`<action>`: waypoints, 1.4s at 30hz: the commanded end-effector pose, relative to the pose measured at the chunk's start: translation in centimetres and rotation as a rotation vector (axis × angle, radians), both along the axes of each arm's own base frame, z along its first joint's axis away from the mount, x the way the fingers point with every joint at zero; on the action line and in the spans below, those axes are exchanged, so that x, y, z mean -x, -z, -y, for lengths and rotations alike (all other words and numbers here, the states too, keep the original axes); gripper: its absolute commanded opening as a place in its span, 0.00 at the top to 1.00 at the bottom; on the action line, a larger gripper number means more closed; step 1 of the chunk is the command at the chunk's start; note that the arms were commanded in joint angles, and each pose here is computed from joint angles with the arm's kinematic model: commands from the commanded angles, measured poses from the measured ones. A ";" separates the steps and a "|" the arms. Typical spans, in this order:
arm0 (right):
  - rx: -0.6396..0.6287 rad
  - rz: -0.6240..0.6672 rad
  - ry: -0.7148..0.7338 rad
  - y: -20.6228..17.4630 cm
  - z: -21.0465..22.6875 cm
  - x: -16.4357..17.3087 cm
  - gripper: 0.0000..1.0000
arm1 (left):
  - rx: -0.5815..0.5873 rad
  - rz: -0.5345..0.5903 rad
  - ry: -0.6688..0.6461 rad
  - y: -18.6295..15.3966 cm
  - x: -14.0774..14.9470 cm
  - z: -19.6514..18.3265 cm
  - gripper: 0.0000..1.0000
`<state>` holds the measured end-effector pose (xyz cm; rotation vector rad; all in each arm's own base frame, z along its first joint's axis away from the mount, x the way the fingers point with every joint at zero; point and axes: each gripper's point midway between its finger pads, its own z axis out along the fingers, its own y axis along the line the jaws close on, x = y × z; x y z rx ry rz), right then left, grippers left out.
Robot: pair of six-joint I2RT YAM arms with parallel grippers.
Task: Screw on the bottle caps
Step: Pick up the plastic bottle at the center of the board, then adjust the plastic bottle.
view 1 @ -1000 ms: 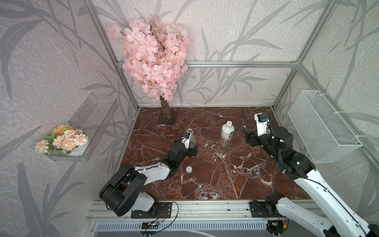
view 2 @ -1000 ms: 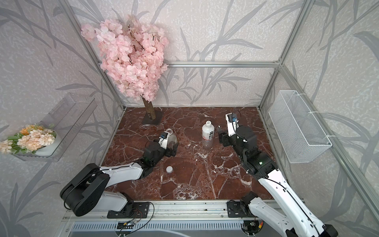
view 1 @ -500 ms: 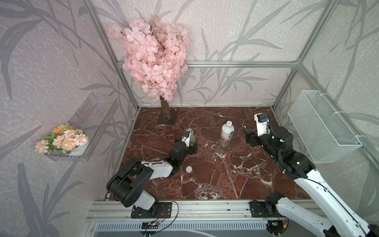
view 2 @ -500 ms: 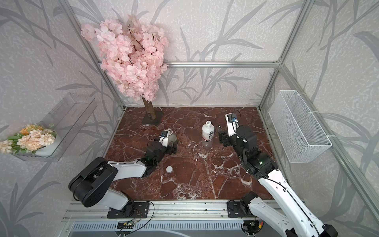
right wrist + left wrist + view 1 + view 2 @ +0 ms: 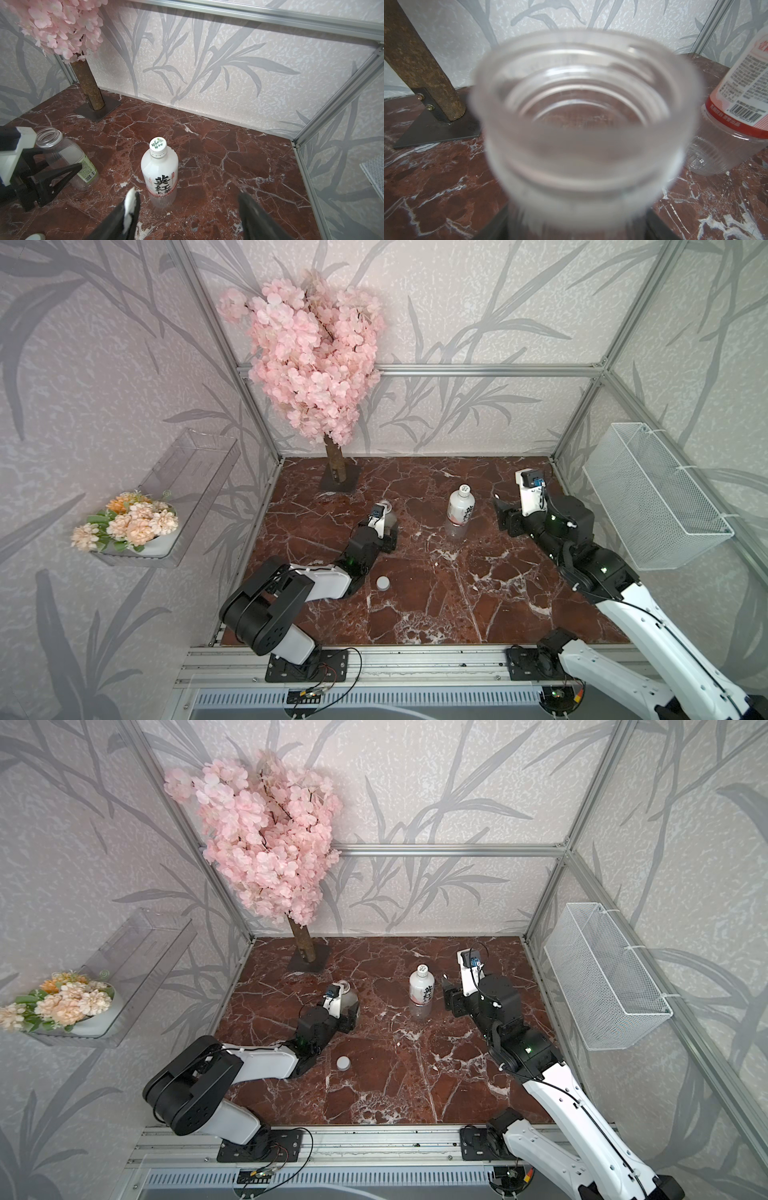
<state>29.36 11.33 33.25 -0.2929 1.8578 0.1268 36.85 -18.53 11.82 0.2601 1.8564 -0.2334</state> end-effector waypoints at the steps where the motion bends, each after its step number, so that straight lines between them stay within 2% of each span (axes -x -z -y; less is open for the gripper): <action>1: 0.004 0.007 0.013 0.0 0.4 0.1 0.23 | 0.008 0.007 -0.006 -0.1 -0.2 -0.1 0.31; 7: 0.000 0.008 0.013 0.1 0.4 0.1 0.23 | 0.002 0.005 -0.003 -0.3 -0.1 -0.1 0.41; 12: 0.001 0.009 0.014 0.1 0.5 0.2 0.23 | 0.011 0.007 -0.001 -1.1 0.1 -0.1 0.41; 21: -0.010 -0.005 -0.030 0.0 -0.2 0.5 0.23 | -0.019 0.090 0.066 -6.7 1.4 -0.1 0.40; 26: -0.011 -0.077 -0.186 0.1 -2.7 1.6 0.23 | -0.056 0.132 0.169 -10.0 2.9 0.8 0.40; 33: -0.034 -0.286 -0.504 1.7 -7.5 5.0 0.26 | -0.074 0.239 0.175 -15.0 4.6 -0.6 0.40; 35: -0.002 -0.323 -0.573 2.5 -8.7 6.1 0.26 | -0.082 0.269 0.168 -16.4 5.1 -1.1 0.40; 40: 0.147 -0.370 -0.631 4.7 -10.7 7.4 0.26 | -0.077 0.338 0.179 -18.8 6.5 -2.2 0.39; 42: 0.124 -0.380 -0.636 4.8 -11.4 7.3 0.26 | -0.063 0.365 0.188 -19.5 7.2 -2.5 0.39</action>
